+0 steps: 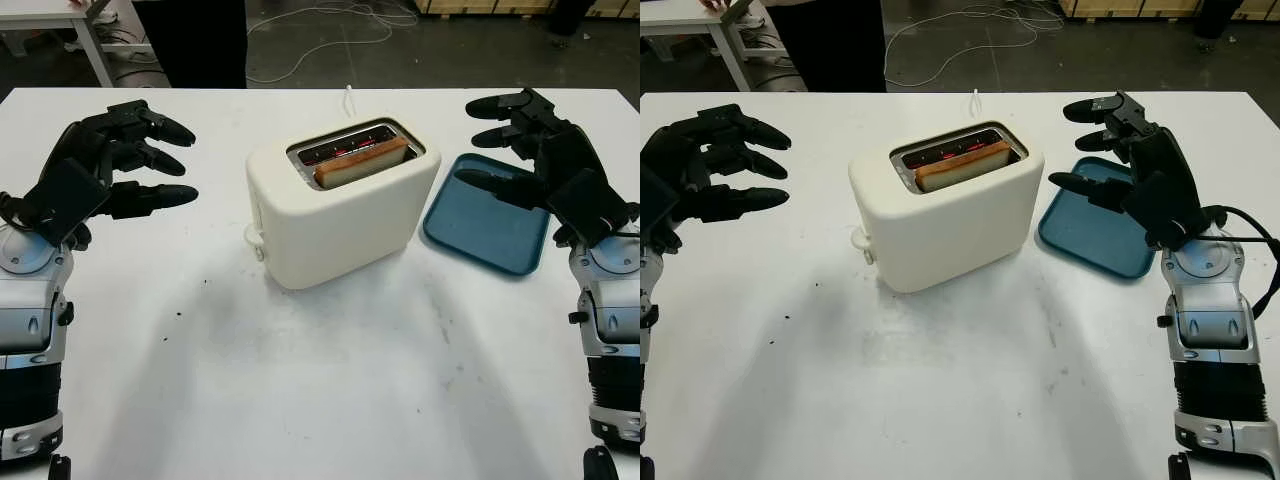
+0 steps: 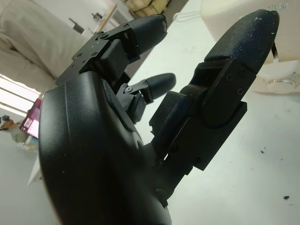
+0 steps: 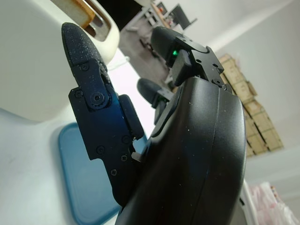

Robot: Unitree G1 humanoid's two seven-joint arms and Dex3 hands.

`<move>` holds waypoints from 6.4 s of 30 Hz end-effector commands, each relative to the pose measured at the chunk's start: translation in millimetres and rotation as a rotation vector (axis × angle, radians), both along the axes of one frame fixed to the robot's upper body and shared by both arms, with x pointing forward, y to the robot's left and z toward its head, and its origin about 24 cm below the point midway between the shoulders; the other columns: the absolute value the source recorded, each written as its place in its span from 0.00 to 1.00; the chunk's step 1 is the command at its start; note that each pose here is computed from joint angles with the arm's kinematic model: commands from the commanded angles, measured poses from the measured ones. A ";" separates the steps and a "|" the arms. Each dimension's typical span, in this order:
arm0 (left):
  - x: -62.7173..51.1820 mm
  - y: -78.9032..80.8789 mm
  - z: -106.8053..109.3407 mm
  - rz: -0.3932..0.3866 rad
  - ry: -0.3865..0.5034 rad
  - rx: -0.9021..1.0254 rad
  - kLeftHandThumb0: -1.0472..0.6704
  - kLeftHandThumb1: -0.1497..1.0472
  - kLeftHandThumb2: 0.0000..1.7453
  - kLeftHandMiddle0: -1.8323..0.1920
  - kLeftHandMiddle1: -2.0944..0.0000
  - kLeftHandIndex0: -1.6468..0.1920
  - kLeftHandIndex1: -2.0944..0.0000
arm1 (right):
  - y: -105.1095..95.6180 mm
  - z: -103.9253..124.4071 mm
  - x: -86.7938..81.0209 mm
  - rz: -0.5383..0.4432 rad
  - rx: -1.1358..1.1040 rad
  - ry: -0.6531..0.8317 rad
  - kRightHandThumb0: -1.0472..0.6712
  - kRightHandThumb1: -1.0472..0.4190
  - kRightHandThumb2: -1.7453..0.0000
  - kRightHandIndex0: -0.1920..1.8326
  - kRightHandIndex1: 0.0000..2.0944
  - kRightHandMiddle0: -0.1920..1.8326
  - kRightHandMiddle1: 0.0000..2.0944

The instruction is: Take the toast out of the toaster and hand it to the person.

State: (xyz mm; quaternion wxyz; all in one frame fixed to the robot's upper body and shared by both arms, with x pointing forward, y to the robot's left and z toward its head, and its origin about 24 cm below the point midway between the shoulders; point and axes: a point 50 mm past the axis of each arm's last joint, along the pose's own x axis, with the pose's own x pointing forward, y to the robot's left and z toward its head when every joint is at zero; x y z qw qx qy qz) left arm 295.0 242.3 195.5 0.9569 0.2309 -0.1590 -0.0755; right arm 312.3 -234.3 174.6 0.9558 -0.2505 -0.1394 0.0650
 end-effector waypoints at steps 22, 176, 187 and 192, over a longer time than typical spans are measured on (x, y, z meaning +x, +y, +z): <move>-1.6 0.4 1.3 -0.004 -0.007 0.006 0.00 0.65 0.00 0.62 0.49 0.58 0.55 | 4.0 1.8 0.6 0.015 0.001 -0.020 0.21 0.17 1.00 0.14 0.57 0.17 0.42; -0.8 -1.6 2.1 -0.009 -0.011 0.003 0.00 0.65 0.00 0.62 0.49 0.58 0.55 | 5.4 4.0 1.0 0.021 0.002 -0.024 0.23 0.17 1.00 0.13 0.57 0.17 0.41; -0.7 -2.1 1.4 -0.013 -0.010 -0.003 0.00 0.64 0.00 0.61 0.49 0.58 0.55 | 17.8 43.1 15.6 0.081 -0.064 -0.130 0.26 0.23 1.00 0.14 0.56 0.19 0.40; -0.7 -2.2 0.6 -0.004 -0.011 0.000 0.00 0.65 0.00 0.61 0.49 0.58 0.55 | 30.7 76.9 33.2 0.123 -0.132 -0.193 0.27 0.30 1.00 0.16 0.62 0.21 0.45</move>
